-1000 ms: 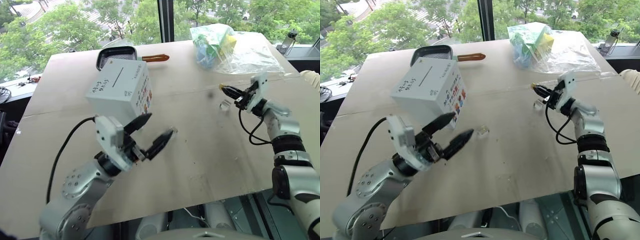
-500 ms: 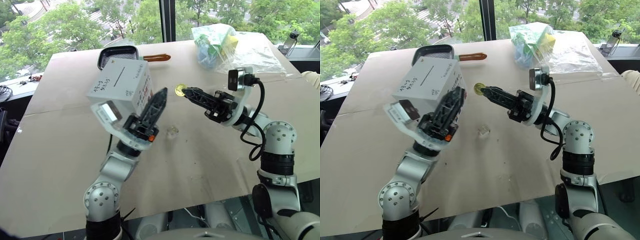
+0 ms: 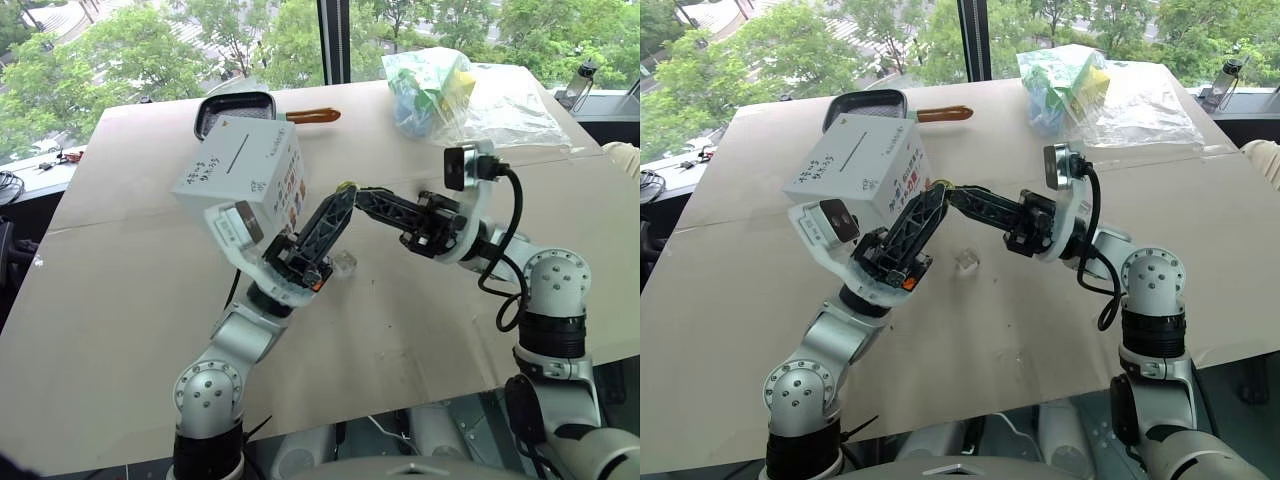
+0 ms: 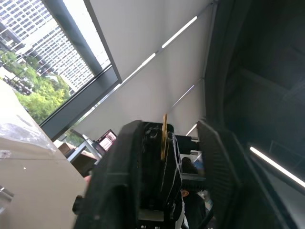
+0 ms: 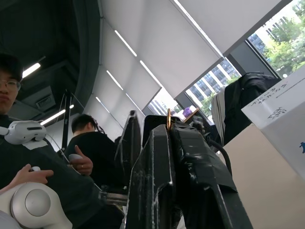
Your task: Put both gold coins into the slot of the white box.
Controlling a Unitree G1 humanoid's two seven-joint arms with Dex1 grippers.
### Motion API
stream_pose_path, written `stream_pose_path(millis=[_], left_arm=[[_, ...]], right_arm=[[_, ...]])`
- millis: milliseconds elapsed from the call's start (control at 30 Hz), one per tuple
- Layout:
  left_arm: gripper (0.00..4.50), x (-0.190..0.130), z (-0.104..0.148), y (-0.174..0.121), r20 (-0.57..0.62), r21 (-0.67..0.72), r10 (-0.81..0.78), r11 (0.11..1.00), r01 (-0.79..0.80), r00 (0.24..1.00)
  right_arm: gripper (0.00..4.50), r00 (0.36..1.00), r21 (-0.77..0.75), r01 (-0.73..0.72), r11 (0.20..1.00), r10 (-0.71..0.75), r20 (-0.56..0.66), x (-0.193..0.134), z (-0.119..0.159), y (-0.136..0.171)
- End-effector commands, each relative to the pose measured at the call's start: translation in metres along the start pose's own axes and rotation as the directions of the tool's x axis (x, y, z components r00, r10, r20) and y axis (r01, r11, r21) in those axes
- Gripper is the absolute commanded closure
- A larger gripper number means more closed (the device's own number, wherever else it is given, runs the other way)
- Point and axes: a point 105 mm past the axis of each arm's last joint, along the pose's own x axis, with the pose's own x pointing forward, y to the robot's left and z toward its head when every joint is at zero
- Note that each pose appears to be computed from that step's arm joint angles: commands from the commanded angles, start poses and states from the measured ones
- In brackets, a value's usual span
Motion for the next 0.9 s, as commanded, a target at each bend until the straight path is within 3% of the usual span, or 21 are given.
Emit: stream_pose_path(millis=[33,533,567,633,733,900], left_arm=[[4.43,0.001,0.008,-0.012,0.041,0.000,-0.068,0.998,0.069,0.997],[4.49,0.001,-0.004,-0.011,-0.040,-0.001,-0.065,0.998,0.065,0.997],[4.50,0.001,-0.004,-0.010,-0.043,0.009,-0.055,0.998,0.056,0.998],[4.50,0.002,0.001,-0.004,-0.034,0.055,-0.015,0.998,0.017,0.999],[4.50,0.018,0.051,0.012,0.109,0.357,0.127,0.921,-0.158,0.986],[4.50,0.039,0.102,-0.016,0.193,0.553,0.081,0.814,-0.177,0.978]], right_arm=[[4.50,1.000,-0.040,-0.022,0.999,0.023,0.007,0.001,0.003,0.008],[4.50,1.000,-0.083,0.014,0.996,-0.013,0.011,0.002,0.004,0.001],[3.87,1.000,-0.079,0.010,0.997,-0.009,0.009,0.002,0.004,0.001],[3.16,1.000,-0.079,0.007,0.997,-0.007,0.003,0.002,0.003,0.002],[1.58,0.989,-0.225,0.144,0.964,-0.146,0.005,-0.010,0.009,-0.016],[1.58,0.971,-0.474,0.192,0.859,-0.235,-0.034,-0.031,0.019,-0.032]])
